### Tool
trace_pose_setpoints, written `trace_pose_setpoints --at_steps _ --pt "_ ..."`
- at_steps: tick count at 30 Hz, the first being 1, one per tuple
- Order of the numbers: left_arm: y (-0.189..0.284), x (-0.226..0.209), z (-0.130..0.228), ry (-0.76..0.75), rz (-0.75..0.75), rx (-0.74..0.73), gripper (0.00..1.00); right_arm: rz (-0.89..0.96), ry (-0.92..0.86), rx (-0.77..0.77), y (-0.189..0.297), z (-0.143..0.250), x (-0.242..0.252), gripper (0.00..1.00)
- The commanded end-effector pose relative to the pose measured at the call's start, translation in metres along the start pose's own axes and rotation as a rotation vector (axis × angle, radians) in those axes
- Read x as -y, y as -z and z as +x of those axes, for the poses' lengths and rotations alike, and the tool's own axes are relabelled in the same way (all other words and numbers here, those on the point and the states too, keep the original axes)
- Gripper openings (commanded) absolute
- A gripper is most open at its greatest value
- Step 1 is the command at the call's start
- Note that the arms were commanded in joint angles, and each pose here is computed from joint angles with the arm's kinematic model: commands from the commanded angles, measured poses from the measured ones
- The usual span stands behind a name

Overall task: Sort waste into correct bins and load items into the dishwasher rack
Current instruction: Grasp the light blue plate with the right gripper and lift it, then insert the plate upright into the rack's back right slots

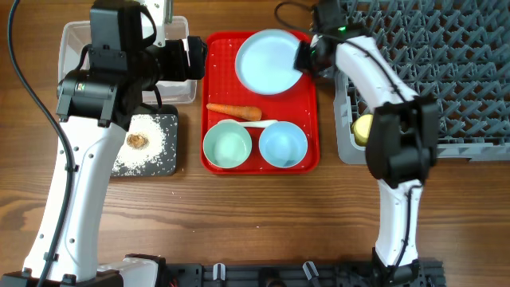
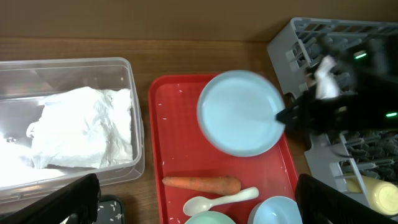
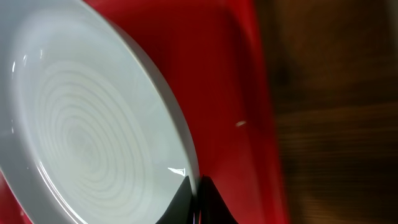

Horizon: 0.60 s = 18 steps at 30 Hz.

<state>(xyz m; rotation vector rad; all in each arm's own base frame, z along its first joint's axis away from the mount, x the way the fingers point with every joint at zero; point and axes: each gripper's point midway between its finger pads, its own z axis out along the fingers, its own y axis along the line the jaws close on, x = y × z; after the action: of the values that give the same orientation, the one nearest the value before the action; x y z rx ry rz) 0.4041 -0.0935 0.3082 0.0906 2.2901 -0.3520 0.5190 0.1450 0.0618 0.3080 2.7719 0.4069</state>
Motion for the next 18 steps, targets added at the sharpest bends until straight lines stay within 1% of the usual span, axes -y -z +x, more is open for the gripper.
trace_pose_setpoints --at_steps 1,2,3,4,5,6,7,8,10,12,15,18 --pt "-0.002 -0.003 0.000 0.010 -0.010 -0.004 1.00 -0.015 0.104 0.275 0.113 -0.062 -0.004 0.04" --pt "-0.002 -0.003 0.000 0.010 -0.010 -0.004 1.00 0.014 0.118 0.359 0.148 -0.077 0.006 0.04" --pt "-0.002 -0.003 0.000 0.010 -0.010 -0.004 1.00 0.034 0.127 0.417 0.172 -0.085 0.012 0.05" --pt "-0.002 -0.003 0.000 0.010 -0.010 -0.004 1.00 0.104 0.144 0.521 0.212 -0.098 0.027 0.04" --pt "-0.002 -0.003 0.000 0.010 -0.009 -0.003 1.00 0.155 0.150 0.574 0.232 -0.104 0.036 0.04" --pt "-0.002 -0.003 0.000 0.010 -0.009 -0.003 1.00 0.243 0.161 0.632 0.255 -0.109 0.050 0.04" --pt "-0.002 -0.003 0.000 0.010 -0.010 -0.004 1.00 0.409 0.161 0.699 0.286 -0.114 0.076 0.04" --pt "-0.002 -0.003 0.000 0.010 -0.010 -0.004 1.00 0.536 0.154 0.728 0.304 -0.116 0.095 0.04" --pt "-0.002 -0.003 0.000 0.010 -0.010 -0.004 1.00 0.774 0.150 0.741 0.330 -0.115 0.127 0.04" --pt "-0.002 -0.003 0.000 0.010 -0.010 -0.004 1.00 0.919 0.228 0.681 0.338 -0.115 0.147 0.04" --pt "-0.002 -0.003 0.000 0.010 -0.010 -0.004 1.00 0.997 0.312 0.599 0.335 -0.120 0.172 0.04" --pt "-0.002 -0.003 0.000 0.010 -0.010 -0.004 1.00 1.057 0.275 0.540 0.328 -0.124 0.213 0.04"
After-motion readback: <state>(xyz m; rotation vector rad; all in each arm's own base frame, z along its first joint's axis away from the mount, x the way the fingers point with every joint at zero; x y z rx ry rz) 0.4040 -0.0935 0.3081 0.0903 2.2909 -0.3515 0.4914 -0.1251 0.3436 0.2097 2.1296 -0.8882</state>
